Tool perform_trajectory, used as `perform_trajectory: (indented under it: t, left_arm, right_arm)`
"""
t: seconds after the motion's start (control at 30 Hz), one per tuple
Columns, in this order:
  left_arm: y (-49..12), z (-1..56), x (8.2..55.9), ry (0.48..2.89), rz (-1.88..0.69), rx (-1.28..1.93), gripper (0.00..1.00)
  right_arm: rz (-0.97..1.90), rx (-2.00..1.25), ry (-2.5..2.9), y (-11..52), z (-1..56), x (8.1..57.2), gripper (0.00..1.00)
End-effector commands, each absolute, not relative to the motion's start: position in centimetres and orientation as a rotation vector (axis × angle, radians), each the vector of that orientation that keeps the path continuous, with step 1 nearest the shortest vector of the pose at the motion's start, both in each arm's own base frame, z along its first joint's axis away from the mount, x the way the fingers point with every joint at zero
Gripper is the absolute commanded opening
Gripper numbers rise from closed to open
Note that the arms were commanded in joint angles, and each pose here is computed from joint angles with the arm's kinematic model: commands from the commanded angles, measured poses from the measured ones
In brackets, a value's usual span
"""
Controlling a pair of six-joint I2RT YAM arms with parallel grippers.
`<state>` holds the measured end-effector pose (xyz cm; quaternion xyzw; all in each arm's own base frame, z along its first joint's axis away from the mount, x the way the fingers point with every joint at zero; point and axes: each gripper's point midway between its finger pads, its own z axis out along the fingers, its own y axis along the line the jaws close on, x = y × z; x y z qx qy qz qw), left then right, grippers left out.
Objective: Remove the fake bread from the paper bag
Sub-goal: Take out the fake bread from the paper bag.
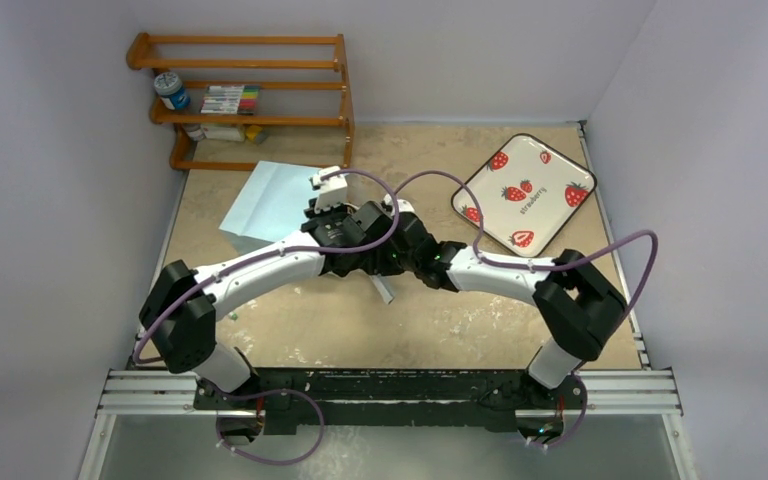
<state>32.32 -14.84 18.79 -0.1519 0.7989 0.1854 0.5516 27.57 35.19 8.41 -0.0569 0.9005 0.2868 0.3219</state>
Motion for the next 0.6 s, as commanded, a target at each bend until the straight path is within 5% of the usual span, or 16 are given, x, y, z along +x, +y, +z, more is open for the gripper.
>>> perform_trajectory:
  t: [0.0,0.47,0.57]
  left_arm:
    - [-15.5,20.4,33.9,1.815,0.387,-0.453,0.0]
    - [-16.4,19.9,34.3,1.832,0.346,-0.464,0.0]
    - [-16.4,20.1,34.1,1.833,0.324,-0.464,0.0]
  right_arm:
    - [0.804,-0.124,2.289,34.6,11.0,27.5,0.0]
    - [0.906,-0.161,2.353,36.7,8.9,26.7,0.0]
    - [0.951,-0.184,2.351,37.8,8.6,26.7,0.11]
